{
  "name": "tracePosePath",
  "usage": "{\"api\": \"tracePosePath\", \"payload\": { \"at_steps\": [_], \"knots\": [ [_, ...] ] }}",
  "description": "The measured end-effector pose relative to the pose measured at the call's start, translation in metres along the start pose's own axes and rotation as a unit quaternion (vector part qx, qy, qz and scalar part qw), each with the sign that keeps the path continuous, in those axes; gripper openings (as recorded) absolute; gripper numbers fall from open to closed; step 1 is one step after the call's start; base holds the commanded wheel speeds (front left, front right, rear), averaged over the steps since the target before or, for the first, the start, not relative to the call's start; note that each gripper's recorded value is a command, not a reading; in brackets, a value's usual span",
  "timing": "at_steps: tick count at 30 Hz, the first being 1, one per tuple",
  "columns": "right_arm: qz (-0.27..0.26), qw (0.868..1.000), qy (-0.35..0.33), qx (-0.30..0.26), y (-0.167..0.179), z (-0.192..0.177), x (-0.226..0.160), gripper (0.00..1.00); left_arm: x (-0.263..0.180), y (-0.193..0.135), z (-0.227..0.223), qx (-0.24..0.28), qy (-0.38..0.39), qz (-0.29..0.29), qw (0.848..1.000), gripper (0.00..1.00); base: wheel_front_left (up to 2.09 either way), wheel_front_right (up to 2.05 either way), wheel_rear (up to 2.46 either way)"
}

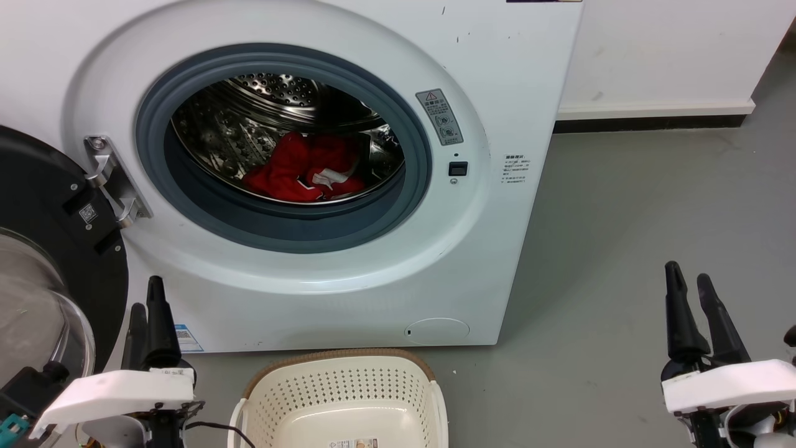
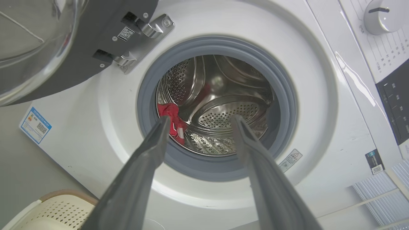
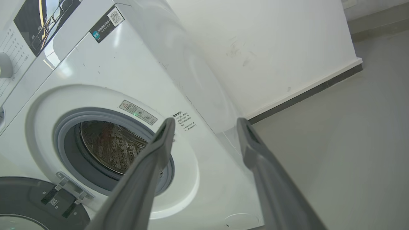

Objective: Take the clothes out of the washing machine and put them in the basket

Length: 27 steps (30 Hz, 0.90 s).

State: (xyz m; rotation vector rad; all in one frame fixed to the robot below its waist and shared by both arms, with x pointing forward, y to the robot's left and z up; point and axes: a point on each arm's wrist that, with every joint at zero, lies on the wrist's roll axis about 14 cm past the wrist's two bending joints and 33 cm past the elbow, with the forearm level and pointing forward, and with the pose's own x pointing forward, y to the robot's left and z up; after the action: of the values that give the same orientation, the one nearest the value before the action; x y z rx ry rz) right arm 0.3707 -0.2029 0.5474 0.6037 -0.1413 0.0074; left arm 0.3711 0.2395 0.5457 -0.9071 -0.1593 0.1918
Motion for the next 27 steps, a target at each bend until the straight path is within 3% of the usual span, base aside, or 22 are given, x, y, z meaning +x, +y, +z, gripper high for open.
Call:
{"api": "tracePosePath", "payload": {
  "at_steps": [11,27],
  "knots": [
    [0.022,0.995,-0.014,-0.092,0.012,0.007,-0.004,1.0,-0.009,-0.026,-0.006,0.096,-0.006,-0.058,0.994,1.0,0.0,0.0,0.0],
    [0.045,0.98,-0.018,-0.194,0.023,0.003,-0.009,1.0,-0.018,-0.073,-0.01,0.262,-0.042,-0.121,0.956,1.0,0.0,0.0,0.0]
  ]
}}
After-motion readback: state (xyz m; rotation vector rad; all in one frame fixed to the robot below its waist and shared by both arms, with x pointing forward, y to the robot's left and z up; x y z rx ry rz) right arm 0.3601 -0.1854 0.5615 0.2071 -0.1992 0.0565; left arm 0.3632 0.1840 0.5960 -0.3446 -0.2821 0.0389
